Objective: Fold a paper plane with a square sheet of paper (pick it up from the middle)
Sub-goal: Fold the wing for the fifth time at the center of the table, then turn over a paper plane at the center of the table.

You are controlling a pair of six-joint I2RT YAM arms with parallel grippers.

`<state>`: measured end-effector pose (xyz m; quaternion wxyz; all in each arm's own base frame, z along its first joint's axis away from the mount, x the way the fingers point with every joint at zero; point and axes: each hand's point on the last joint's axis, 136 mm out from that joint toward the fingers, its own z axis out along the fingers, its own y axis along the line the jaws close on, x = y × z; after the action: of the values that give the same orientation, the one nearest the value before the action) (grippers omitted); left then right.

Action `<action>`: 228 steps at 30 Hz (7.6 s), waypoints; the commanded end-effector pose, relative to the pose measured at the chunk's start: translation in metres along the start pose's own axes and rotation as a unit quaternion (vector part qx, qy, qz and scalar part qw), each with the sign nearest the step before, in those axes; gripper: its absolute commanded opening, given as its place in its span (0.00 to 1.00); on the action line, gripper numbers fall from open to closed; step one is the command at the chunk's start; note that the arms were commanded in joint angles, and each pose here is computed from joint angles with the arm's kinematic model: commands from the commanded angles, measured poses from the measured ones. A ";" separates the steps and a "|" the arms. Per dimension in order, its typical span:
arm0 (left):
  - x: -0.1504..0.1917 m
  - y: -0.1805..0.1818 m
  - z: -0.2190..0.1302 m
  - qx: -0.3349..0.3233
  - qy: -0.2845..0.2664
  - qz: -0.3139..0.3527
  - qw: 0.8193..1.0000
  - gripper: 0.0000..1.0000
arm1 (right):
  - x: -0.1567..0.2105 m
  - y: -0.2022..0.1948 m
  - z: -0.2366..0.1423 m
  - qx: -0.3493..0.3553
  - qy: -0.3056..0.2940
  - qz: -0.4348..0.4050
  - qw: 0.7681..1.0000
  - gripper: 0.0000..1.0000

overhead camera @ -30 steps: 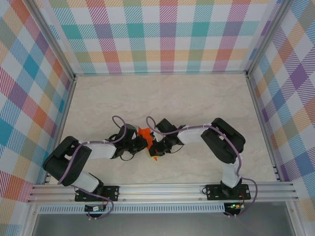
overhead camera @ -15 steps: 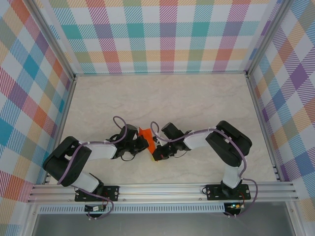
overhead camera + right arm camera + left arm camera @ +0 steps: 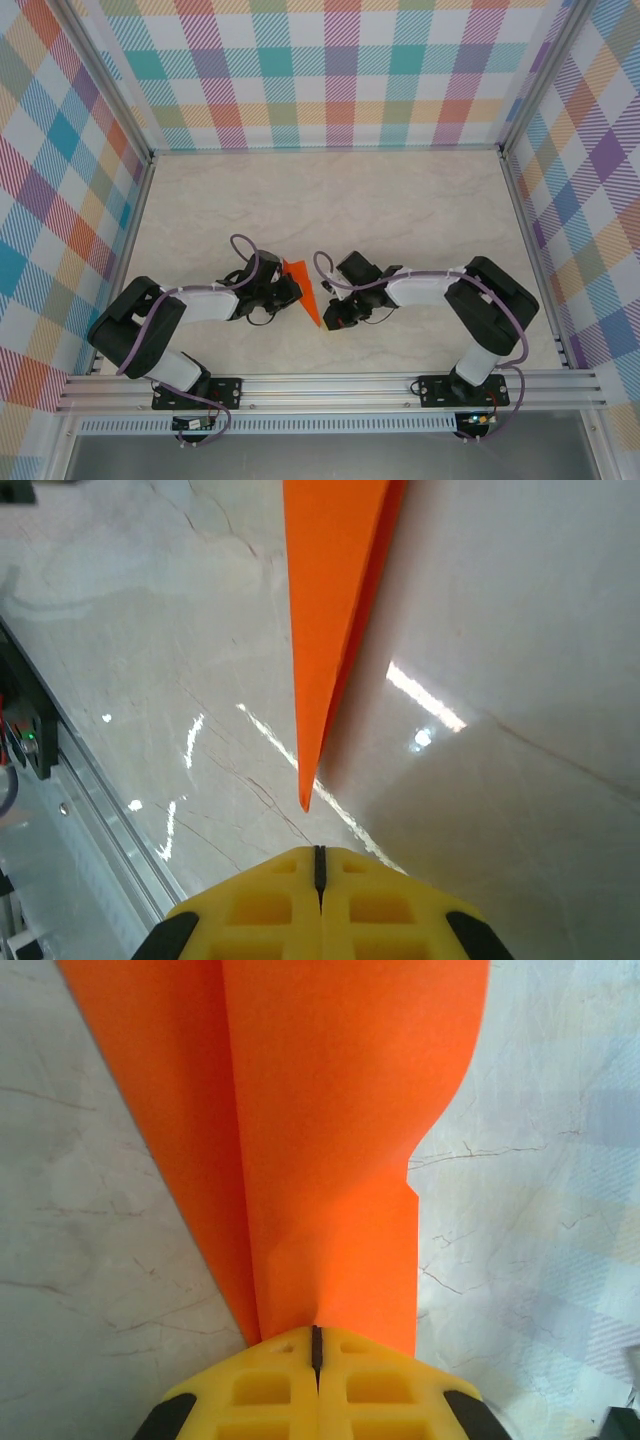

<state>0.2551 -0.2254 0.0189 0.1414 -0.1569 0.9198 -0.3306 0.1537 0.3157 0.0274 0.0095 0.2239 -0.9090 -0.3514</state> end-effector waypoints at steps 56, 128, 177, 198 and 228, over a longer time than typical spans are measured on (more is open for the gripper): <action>-0.041 0.033 0.011 -0.058 0.007 0.164 0.985 0.08 | 0.044 -0.074 0.015 0.110 0.100 0.069 0.987 0.00; 0.000 0.009 0.016 -0.039 -0.010 0.156 0.987 0.02 | 0.064 -0.100 0.013 0.148 0.132 0.128 0.972 0.00; -0.059 0.013 -0.108 -0.271 -0.122 0.026 0.955 0.86 | -0.073 -0.047 -0.113 0.141 -0.183 0.105 0.967 0.91; 0.012 -0.055 -0.007 -0.334 -0.036 0.065 0.940 0.79 | -0.037 -0.133 -0.151 0.222 -0.236 0.275 0.905 1.00; 0.017 -0.057 -0.023 -0.316 -0.072 0.049 0.945 0.10 | -0.042 -0.130 -0.135 0.191 -0.207 0.283 0.917 0.98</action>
<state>0.2383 -0.2587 0.0483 0.1376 -0.1923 0.9715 0.0165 0.2629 0.1567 0.0441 -0.1221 -0.1232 -0.9694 -0.1735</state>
